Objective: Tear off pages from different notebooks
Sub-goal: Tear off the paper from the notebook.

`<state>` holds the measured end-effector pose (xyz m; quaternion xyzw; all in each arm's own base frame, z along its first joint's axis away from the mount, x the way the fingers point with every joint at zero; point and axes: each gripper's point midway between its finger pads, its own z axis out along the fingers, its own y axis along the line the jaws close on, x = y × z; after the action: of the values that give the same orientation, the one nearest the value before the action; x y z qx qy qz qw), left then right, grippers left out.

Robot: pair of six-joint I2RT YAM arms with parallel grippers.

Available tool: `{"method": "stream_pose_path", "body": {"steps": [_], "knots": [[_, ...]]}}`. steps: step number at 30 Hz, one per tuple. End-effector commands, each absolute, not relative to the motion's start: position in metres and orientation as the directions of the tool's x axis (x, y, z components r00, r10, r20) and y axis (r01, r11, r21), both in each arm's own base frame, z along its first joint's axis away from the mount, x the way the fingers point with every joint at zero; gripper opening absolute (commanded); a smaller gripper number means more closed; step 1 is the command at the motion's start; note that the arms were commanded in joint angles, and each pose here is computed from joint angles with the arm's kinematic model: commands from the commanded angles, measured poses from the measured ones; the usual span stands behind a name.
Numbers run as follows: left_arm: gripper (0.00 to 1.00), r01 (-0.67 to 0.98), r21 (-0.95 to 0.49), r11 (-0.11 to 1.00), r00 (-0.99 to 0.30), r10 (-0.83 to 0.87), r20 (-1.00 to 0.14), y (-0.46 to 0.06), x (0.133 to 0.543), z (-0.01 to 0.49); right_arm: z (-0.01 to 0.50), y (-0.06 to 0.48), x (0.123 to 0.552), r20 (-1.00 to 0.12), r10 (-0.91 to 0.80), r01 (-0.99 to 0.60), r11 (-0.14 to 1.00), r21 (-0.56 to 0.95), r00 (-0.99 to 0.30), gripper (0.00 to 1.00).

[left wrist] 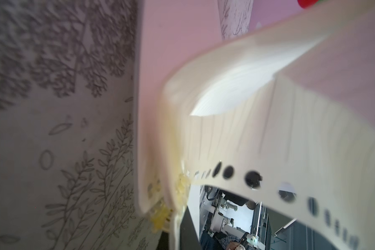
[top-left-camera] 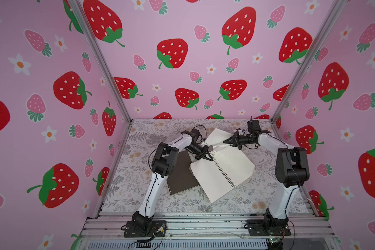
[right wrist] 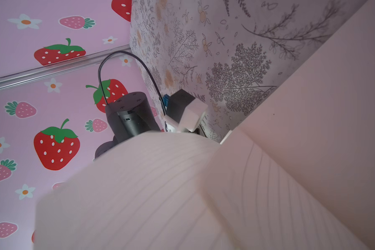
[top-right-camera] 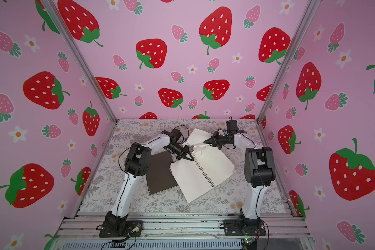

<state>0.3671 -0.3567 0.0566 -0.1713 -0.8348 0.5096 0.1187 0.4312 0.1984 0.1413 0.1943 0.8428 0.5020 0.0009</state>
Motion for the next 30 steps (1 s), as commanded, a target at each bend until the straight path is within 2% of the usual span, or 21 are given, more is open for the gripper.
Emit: {"method": "stream_pose_path", "body": {"steps": [1, 7, 20, 29, 30], "knots": [[0.0, 0.153, -0.896, 0.416, -0.904, 0.424, 0.042, -0.358, 0.36, 0.056, 0.146, 0.199, 0.434, 0.153, 0.32, 0.29, 0.441, 0.849, -0.935, 0.0], [0.0, 0.15, -0.899, 0.411, -0.905, 0.423, 0.043, -0.359, 0.361, 0.055, 0.141, 0.198, 0.43, 0.15, 0.32, 0.292, 0.46, 0.839, -0.935, 0.0], [0.0, 0.145, -0.901, 0.408, -0.903, 0.427, 0.048, -0.359, 0.359, 0.054, 0.183, 0.222, 0.468, 0.127, 0.294, 0.232, 0.356, 0.905, -0.947, 0.0], [0.0, 0.146, -0.902, 0.407, -0.902, 0.429, 0.048, -0.36, 0.358, 0.055, 0.174, 0.231, 0.465, 0.147, 0.272, 0.247, 0.382, 0.89, -0.951, 0.0], [0.0, 0.146, -0.902, 0.407, -0.902, 0.429, 0.048, -0.36, 0.358, 0.054, 0.17, 0.231, 0.462, 0.15, 0.268, 0.25, 0.396, 0.884, -0.952, 0.03]]}}
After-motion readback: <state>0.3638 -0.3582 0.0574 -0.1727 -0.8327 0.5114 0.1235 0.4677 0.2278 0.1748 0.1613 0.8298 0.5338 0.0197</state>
